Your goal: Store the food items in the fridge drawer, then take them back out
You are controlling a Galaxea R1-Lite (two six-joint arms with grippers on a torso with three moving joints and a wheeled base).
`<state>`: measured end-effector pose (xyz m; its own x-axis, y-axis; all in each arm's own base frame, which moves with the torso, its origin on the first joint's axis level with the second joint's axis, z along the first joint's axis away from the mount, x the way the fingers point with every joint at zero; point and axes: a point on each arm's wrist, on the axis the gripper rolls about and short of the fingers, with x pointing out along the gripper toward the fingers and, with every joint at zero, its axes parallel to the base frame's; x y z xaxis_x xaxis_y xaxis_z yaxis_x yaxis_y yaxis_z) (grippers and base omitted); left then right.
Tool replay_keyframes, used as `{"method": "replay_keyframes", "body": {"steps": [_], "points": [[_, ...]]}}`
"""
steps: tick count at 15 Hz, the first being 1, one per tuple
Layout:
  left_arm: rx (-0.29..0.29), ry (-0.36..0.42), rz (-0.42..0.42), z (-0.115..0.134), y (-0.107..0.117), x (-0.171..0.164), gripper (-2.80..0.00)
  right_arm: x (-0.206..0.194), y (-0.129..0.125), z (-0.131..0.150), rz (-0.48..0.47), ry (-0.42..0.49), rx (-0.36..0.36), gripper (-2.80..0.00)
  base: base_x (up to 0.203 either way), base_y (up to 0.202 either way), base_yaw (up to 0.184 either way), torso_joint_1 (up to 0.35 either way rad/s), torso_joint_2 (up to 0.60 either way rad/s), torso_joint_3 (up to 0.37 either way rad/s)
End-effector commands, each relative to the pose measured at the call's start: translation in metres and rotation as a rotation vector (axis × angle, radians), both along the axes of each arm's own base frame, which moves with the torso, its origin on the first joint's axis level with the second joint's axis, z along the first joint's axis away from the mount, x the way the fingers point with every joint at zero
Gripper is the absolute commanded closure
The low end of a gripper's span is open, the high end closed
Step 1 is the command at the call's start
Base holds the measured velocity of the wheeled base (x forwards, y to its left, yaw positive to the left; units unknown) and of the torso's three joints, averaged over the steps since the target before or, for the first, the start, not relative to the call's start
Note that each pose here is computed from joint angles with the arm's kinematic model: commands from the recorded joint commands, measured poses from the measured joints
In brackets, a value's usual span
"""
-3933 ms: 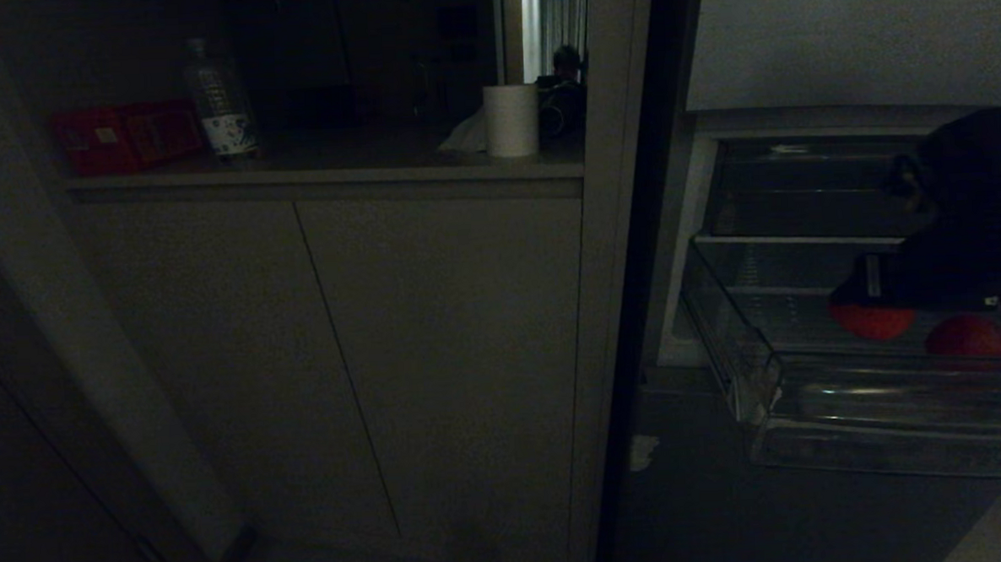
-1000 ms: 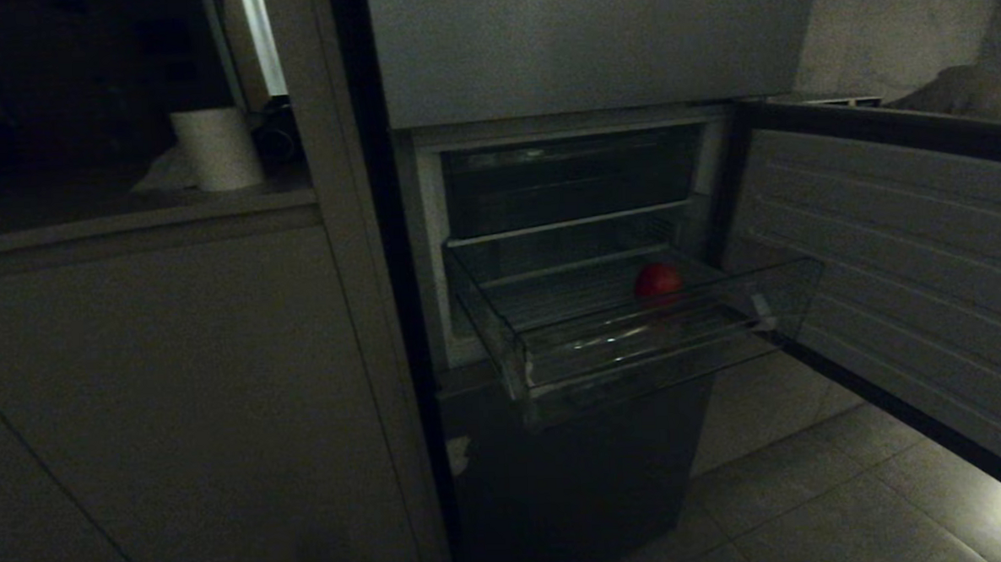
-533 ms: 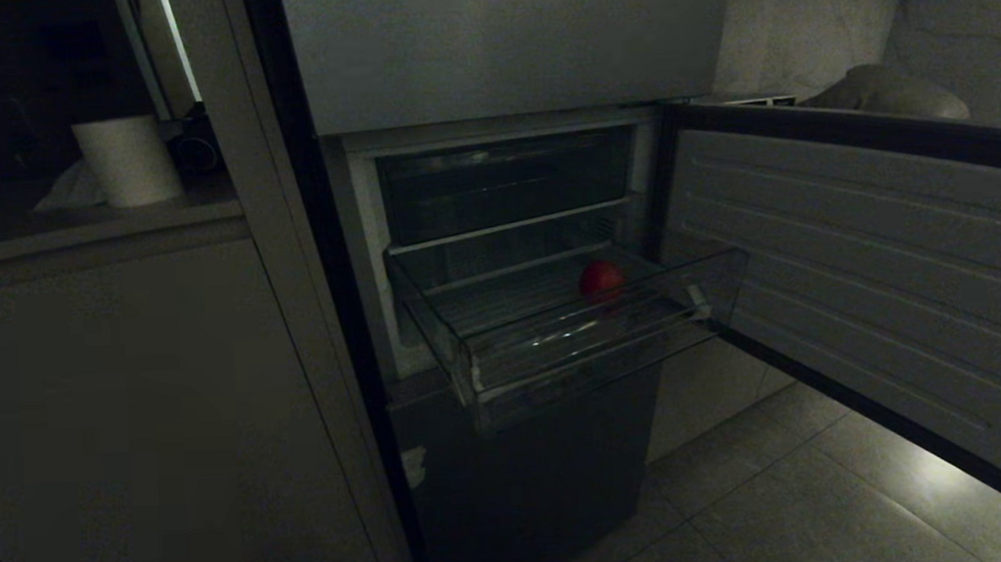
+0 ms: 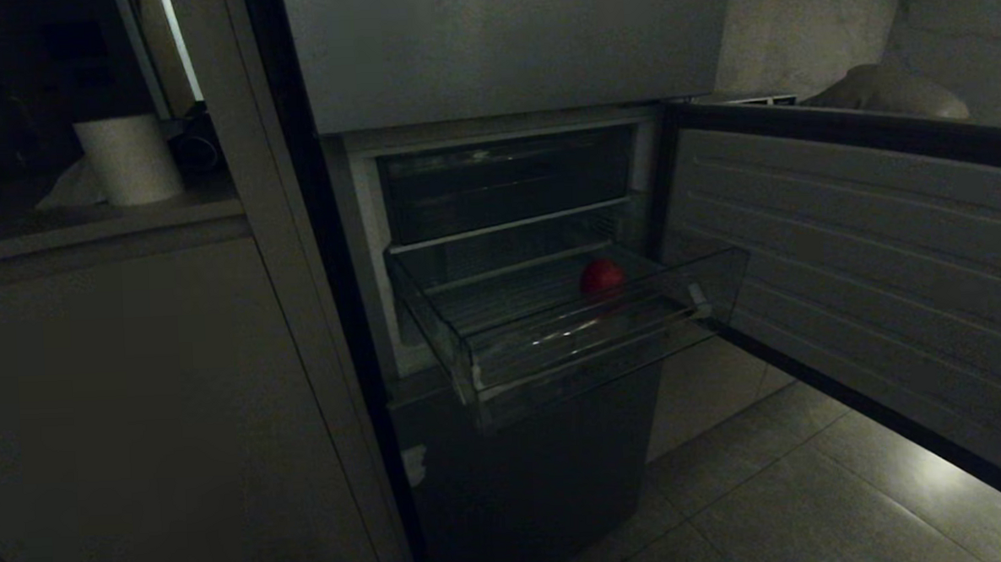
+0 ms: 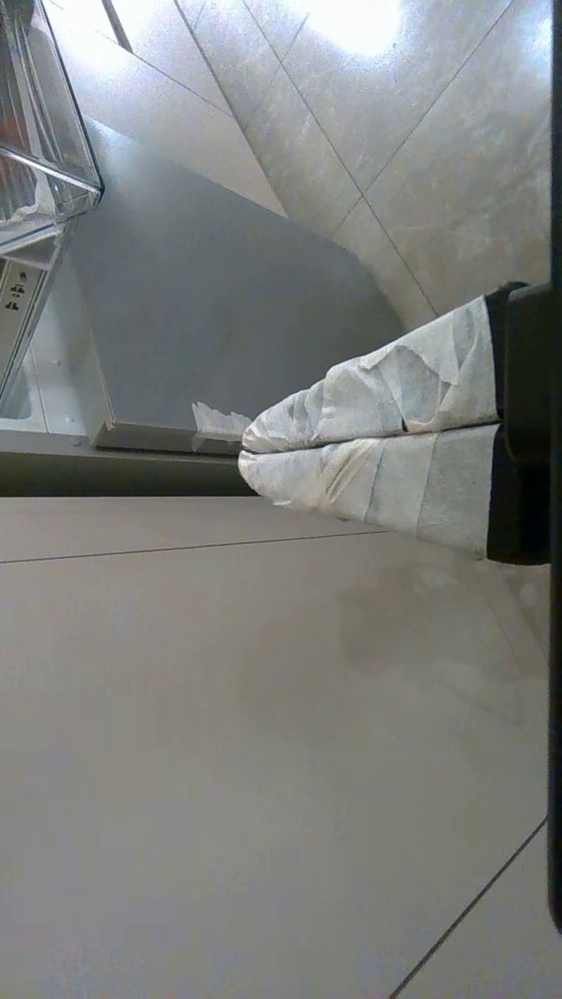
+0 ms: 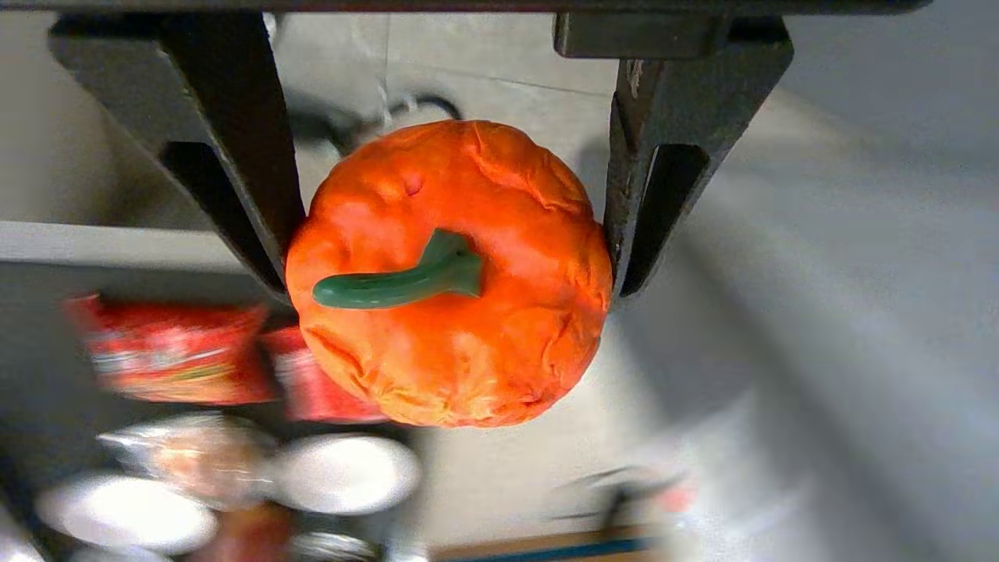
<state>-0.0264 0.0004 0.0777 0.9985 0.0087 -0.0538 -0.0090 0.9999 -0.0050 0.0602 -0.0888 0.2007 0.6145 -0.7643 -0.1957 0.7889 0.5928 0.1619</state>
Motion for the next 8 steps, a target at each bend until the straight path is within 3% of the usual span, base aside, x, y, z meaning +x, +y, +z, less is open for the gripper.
{"method": "replay_keyframes", "body": {"steps": [1,8], "points": [[0.0,0.001,0.001,0.0,0.0,0.0,0.0,0.02,-0.079,-0.01,-0.106,0.073,0.184,0.0,0.0,0.0,0.0,0.0,0.0,0.0],[0.0,0.001,0.001,0.0,0.0,0.0,0.0,0.037,-0.182,-0.014,-0.179,0.02,0.267,0.0,0.0,0.0,0.0,0.0,0.0,0.0]]}}
